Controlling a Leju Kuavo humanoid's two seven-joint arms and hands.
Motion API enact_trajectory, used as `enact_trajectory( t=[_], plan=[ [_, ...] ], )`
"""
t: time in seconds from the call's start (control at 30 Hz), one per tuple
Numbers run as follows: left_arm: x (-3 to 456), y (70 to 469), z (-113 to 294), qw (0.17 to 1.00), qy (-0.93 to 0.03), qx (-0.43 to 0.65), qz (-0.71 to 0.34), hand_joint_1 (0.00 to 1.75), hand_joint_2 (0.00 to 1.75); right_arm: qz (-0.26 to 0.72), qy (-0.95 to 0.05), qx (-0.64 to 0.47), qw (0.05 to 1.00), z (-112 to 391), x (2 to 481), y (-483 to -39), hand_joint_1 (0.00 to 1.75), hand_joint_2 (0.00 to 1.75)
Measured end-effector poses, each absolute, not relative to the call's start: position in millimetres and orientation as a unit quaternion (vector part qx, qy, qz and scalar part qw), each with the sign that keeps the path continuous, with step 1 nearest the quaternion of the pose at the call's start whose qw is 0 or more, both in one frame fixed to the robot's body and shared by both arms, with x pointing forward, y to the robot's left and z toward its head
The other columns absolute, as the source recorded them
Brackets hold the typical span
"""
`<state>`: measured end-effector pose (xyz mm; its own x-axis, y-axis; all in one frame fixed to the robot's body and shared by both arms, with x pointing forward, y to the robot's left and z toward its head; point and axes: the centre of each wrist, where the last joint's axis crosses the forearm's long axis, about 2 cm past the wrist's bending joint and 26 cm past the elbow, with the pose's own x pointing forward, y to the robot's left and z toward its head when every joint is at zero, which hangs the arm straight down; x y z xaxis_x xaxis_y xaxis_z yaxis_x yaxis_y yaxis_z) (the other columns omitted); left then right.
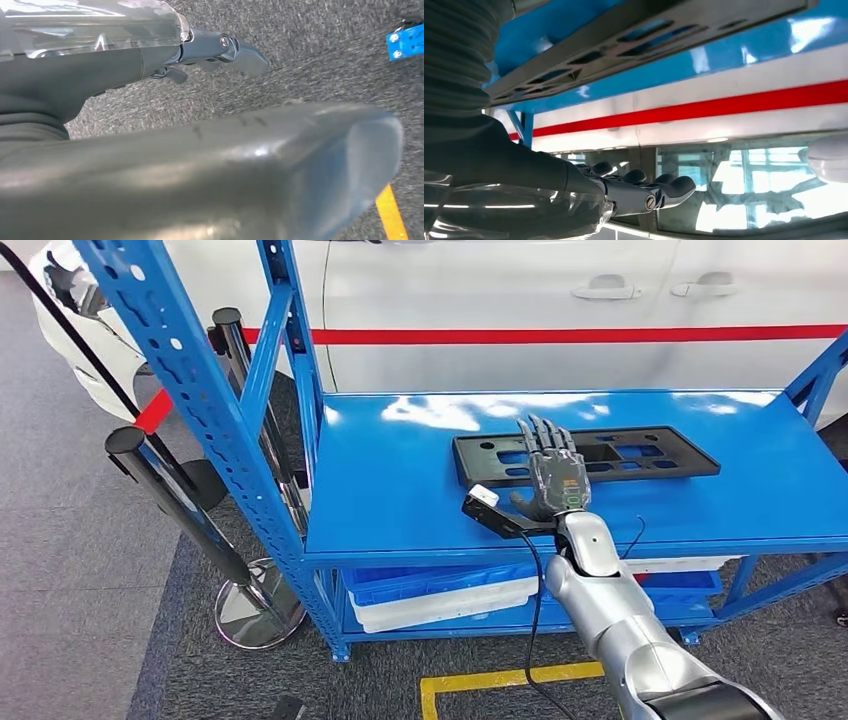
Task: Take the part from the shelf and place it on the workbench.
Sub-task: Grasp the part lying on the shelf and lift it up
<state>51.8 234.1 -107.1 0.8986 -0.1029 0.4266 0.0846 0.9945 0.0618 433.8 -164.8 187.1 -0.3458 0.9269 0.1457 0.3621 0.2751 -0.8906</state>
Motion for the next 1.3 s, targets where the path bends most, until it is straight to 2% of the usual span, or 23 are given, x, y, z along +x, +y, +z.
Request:
enact_trajectory(
  t=[1.1,1.23,1.3],
  plan=[
    [52,241,-108,0.977,-0.206,0.031,-0.046,0.00,0.00,0.452,-0.635,-0.505,0.372,166,431,-182,0.00,1.75],
    [52,240,-108,0.977,-0.205,0.031,-0.045,0.00,0.00,0.446,-0.629,-0.519,0.369,167,431,-182,1.73,1.75],
    [52,240,-108,0.977,-0.205,0.031,-0.043,0.00,0.00,0.445,-0.625,-0.524,0.369,166,430,-182,1.75,1.75]
  ],
)
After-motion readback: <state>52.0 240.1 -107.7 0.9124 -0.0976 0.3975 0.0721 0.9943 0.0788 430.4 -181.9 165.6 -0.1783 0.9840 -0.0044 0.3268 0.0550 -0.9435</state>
